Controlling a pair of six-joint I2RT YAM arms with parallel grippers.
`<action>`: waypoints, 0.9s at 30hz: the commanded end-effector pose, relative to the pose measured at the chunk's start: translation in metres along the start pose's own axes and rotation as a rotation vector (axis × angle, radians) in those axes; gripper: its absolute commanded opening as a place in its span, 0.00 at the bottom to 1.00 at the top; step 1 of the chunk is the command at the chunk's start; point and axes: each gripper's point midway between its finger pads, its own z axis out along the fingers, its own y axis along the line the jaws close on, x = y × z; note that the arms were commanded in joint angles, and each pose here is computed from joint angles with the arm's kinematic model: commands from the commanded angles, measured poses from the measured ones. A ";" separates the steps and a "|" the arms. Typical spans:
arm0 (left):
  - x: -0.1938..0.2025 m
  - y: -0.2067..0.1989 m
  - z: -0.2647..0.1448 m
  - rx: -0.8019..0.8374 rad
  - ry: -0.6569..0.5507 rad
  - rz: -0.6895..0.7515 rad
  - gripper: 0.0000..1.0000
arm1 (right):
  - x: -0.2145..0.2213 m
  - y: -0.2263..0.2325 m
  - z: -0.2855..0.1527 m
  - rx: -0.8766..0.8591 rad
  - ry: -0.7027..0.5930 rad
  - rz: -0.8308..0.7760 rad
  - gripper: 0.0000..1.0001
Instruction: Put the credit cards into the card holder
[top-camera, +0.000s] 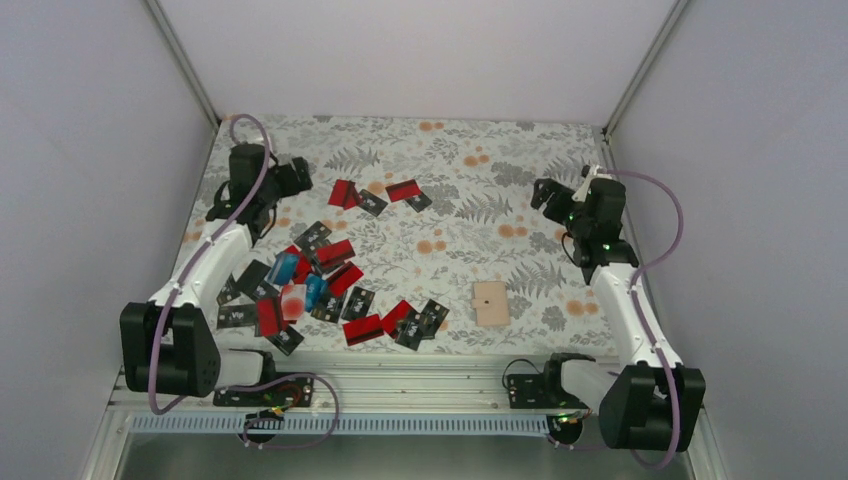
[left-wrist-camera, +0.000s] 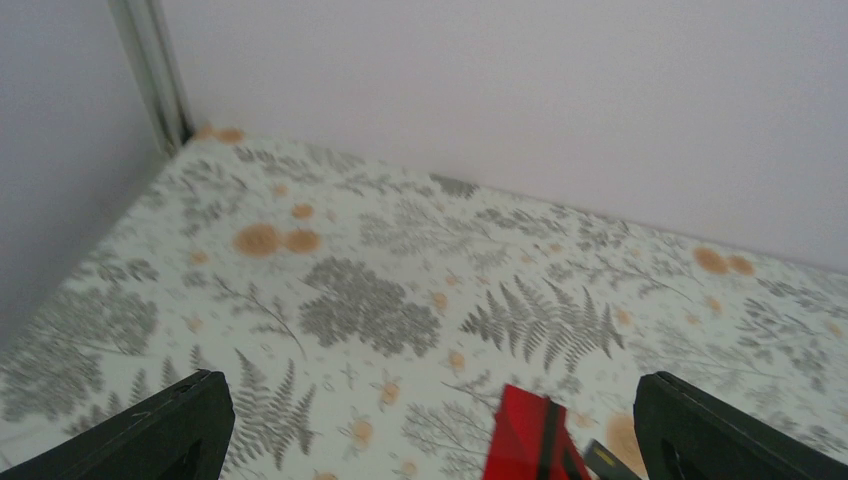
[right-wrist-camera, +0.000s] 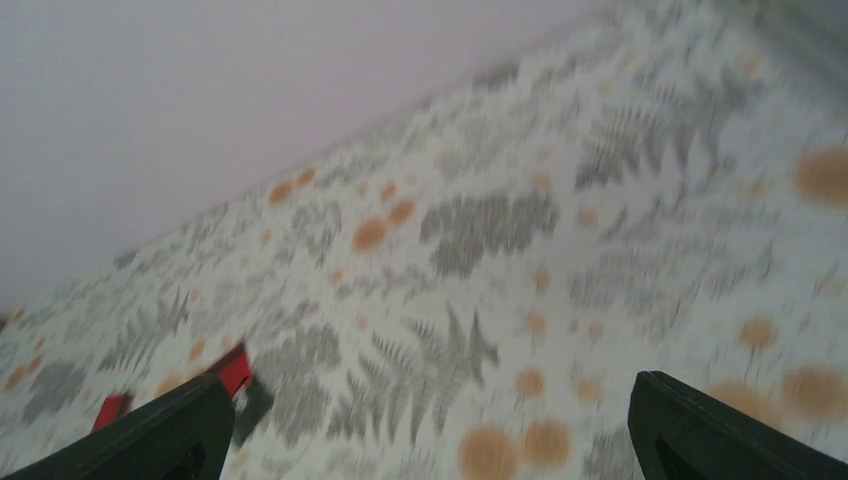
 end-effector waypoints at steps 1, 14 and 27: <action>0.079 -0.033 -0.014 0.150 0.287 -0.022 1.00 | 0.066 0.000 -0.018 -0.019 0.280 0.170 1.00; 0.201 -0.139 -0.074 0.463 0.562 0.031 0.94 | 0.217 -0.016 -0.050 -0.032 0.708 0.334 0.92; 0.269 -0.238 -0.086 0.573 0.693 0.209 0.90 | 0.275 -0.027 -0.078 0.025 0.831 0.330 0.67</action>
